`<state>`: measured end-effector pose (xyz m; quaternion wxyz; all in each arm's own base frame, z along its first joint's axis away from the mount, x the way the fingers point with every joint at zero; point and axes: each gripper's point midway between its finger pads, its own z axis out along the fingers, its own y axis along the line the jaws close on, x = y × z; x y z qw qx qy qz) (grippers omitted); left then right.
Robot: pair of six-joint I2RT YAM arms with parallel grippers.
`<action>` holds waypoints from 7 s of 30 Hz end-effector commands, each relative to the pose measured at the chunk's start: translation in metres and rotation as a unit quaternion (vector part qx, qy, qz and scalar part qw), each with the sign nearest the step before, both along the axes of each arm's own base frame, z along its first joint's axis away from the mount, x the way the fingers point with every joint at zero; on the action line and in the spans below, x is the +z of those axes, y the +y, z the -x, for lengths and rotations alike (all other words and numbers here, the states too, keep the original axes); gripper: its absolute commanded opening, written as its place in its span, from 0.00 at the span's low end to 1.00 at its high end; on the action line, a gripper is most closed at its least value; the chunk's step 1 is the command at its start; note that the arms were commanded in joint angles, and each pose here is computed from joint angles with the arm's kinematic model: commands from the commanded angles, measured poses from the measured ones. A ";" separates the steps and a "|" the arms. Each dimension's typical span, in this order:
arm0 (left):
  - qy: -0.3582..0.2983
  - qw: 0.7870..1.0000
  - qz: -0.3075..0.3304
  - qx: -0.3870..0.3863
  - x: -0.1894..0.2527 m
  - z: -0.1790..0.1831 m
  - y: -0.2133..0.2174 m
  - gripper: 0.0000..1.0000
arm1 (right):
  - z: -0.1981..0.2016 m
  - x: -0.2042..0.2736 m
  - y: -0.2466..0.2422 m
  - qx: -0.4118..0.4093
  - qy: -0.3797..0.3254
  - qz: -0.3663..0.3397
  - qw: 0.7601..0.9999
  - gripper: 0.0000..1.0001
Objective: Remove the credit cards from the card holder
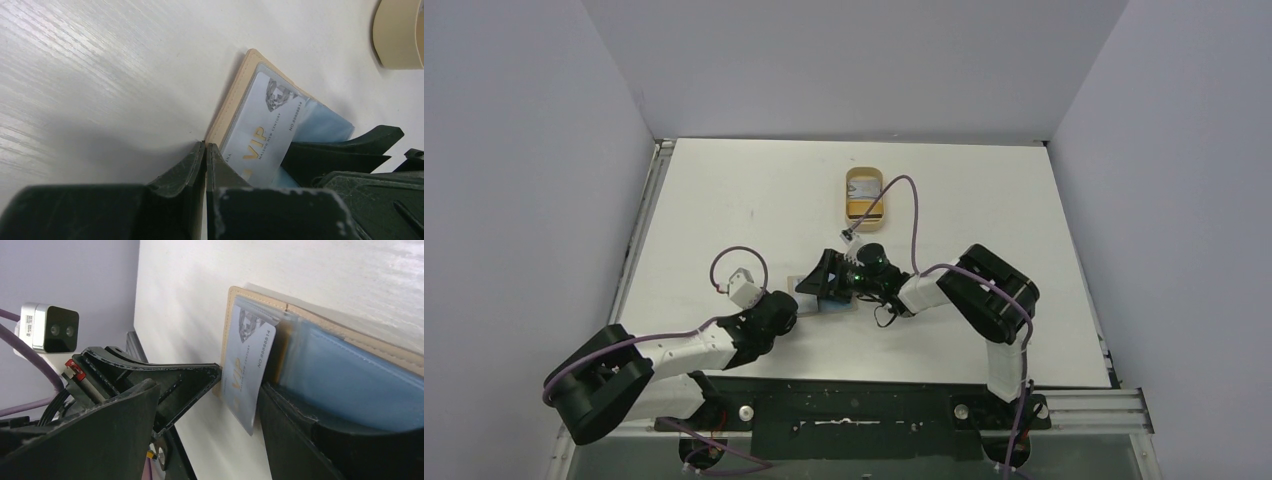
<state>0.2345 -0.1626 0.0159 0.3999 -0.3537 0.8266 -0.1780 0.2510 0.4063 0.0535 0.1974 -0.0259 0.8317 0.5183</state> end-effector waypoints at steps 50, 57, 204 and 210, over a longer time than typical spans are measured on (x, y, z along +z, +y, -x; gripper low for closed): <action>-0.008 1.000 0.001 -0.018 0.007 -0.003 -0.005 0.00 | 0.002 0.043 0.009 0.050 -0.003 -0.019 0.999 0.56; -0.007 1.000 -0.003 -0.021 0.006 -0.003 -0.005 0.00 | -0.001 0.025 -0.005 0.038 0.009 -0.010 0.999 0.56; -0.006 0.999 0.027 -0.030 0.001 0.010 0.021 0.00 | -0.292 0.078 -0.125 -0.660 0.049 -0.115 0.741 0.00; -0.004 0.999 0.027 -0.028 0.000 0.011 0.024 0.00 | -0.297 0.065 -0.122 -0.663 0.058 -0.110 0.738 0.00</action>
